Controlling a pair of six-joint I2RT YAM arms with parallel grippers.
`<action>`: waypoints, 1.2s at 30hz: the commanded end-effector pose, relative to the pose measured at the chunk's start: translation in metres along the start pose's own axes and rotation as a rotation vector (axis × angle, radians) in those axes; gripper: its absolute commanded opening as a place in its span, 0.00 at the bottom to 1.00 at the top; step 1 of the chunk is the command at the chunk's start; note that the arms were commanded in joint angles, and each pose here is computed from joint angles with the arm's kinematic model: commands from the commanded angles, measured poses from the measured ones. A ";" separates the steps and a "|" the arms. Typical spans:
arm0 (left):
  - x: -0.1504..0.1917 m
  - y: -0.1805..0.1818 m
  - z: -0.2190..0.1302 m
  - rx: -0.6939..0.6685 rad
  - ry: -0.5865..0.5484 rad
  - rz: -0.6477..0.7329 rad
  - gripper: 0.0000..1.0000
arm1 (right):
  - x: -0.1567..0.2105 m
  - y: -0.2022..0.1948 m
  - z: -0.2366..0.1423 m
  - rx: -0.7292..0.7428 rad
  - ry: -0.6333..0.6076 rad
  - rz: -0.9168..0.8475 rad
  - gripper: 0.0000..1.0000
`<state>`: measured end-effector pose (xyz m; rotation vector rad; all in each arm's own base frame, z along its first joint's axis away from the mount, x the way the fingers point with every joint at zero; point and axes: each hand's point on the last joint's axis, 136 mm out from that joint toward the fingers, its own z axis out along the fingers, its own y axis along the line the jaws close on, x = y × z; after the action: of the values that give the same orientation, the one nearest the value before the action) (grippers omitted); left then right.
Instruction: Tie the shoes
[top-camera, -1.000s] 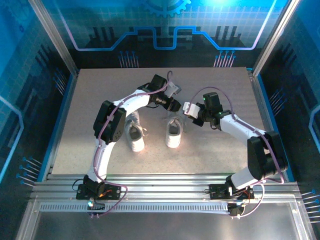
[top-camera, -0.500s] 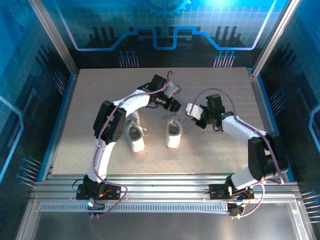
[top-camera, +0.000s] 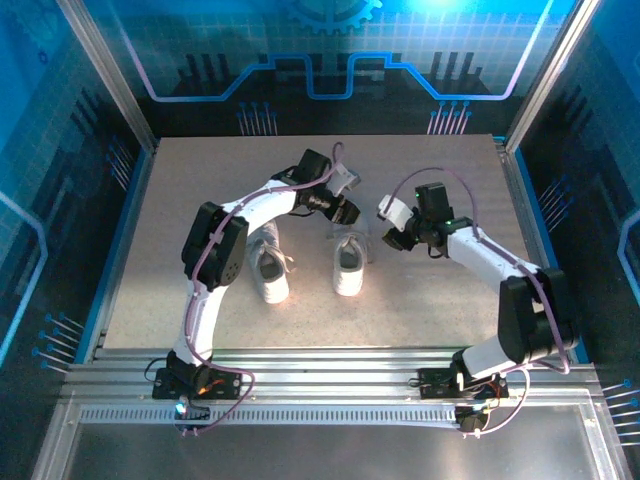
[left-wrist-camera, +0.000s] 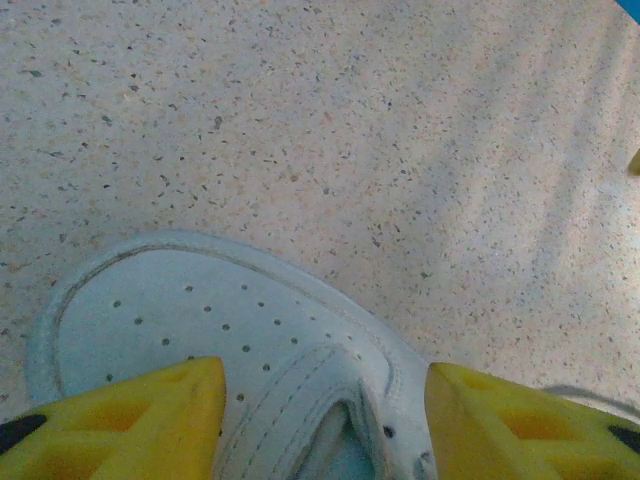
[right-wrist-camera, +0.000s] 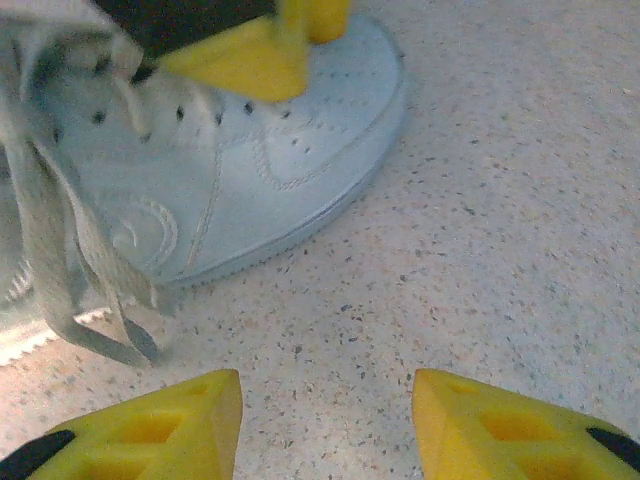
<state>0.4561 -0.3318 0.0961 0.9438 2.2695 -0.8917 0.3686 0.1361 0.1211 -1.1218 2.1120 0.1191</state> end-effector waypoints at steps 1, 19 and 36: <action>-0.022 -0.017 -0.034 0.025 -0.055 0.063 0.57 | -0.022 -0.001 -0.030 -0.011 -0.068 0.177 0.49; 0.051 -0.019 -0.107 0.051 -0.118 0.472 0.57 | -0.033 0.081 0.001 -0.378 -0.100 0.374 0.35; 0.086 -0.017 -0.086 0.070 -0.061 0.673 0.62 | -0.033 0.065 0.030 -0.344 -0.011 0.331 0.38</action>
<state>0.3777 -0.2366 0.0984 1.4623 1.7817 -0.6991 0.3498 0.2067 0.1070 -0.8982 2.2867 0.6757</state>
